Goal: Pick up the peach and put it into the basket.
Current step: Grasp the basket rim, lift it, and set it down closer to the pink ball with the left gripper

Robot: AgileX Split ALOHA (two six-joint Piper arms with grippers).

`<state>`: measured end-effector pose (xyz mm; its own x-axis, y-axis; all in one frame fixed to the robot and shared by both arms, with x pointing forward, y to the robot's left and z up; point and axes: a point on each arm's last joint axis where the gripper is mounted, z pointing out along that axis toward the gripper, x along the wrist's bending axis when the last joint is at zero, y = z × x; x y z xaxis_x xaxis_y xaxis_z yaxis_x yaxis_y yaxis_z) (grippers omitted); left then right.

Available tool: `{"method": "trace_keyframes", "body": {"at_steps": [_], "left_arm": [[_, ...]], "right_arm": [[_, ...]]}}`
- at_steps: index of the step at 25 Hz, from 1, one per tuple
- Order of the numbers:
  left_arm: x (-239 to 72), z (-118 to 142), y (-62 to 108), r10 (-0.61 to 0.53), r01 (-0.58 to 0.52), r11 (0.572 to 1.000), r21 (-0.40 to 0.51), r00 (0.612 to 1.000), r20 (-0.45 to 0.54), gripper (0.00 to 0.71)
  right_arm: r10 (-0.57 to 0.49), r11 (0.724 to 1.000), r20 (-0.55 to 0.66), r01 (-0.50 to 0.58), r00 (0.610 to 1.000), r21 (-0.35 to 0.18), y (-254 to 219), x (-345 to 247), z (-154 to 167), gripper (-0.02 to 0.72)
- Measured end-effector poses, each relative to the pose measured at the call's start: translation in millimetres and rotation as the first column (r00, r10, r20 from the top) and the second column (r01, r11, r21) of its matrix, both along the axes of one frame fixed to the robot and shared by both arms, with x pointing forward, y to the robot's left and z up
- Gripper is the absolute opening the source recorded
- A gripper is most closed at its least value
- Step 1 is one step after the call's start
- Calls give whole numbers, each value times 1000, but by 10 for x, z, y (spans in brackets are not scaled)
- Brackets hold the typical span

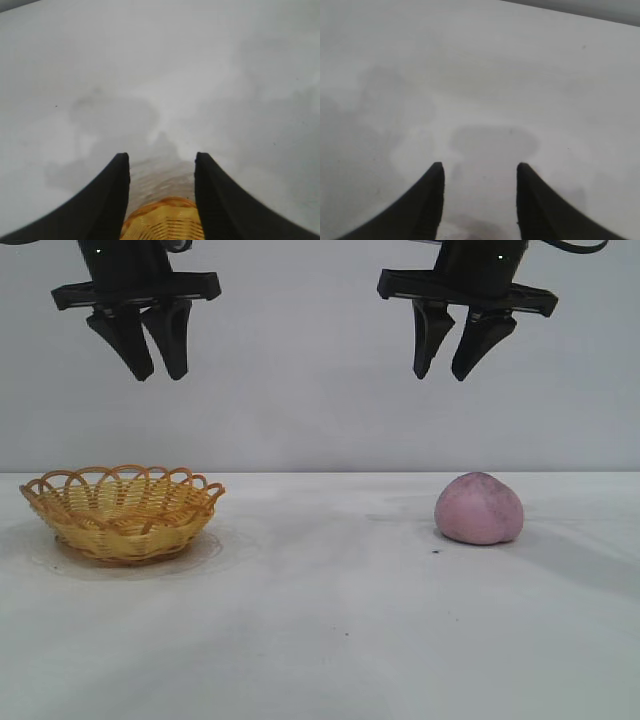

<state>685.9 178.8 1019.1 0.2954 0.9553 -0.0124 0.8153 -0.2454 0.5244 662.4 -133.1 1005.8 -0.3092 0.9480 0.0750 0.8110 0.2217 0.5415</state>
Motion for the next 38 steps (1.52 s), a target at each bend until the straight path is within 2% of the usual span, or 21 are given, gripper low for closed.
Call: {"method": "trace_keyframes", "body": {"at_steps": [9, 13, 16, 18, 21, 25, 29, 30, 33, 34, 36, 38], "left_arm": [[-11, -8, 8, -2, 2, 1000, 12, 1000, -13, 318], [-72, -96, 113, -35, 52, 989, 140, 992, -122, 318], [-89, -274, 292, -64, 111, 979, 172, 964, -258, 318], [-74, -410, 406, -78, 136, 978, 159, 943, -323, 318], [-44, -557, 491, -106, 172, 973, 154, 926, -361, 318], [-15, -738, 478, -142, 200, 973, 112, 910, -391, 318], [3, -1031, 435, -148, 196, 978, 64, 882, -447, 318], [2, -1109, 415, -156, 196, 980, 41, 872, -463, 269], [5, -1107, 380, -167, 177, 984, -24, 868, -467, 102], [0, -1094, 361, -169, 168, 985, -45, 868, -467, 72], [-11, -1034, 320, -162, 134, 987, -94, 872, -462, 80], [-57, -939, 278, -156, 97, 984, -153, 881, -446, 0]], "right_arm": [[-16, 1000, -1, 16, 1000, 0, -68, 26, 0, 297], [-16, 1000, -10, 15, 1000, -7, -83, 22, -6, 297], [-15, 1000, -11, 15, 1000, -7, -83, 21, -6, 297], [-15, 1000, -13, 15, 1000, -8, -84, 19, -8, 297], [-13, 1000, -21, 13, 1000, -12, -86, 13, -12, 297], [-12, 1000, -26, 11, 1000, -15, -87, 9, -15, 297], [-6, 1000, -28, 6, 1000, -19, -88, 6, -16, 297], [-3, 1000, -28, 2, 1000, -21, -88, 6, -16, 297], [4, 999, -26, -5, 1000, -33, -95, 6, -18, 297], [5, 999, -24, -6, 1000, -38, -98, 7, -18, 297], [7, 999, -29, -9, 1000, -46, -103, 3, -22, 297], [8, 999, -32, -10, 999, -51, -106, 0, -24, 297]]}}
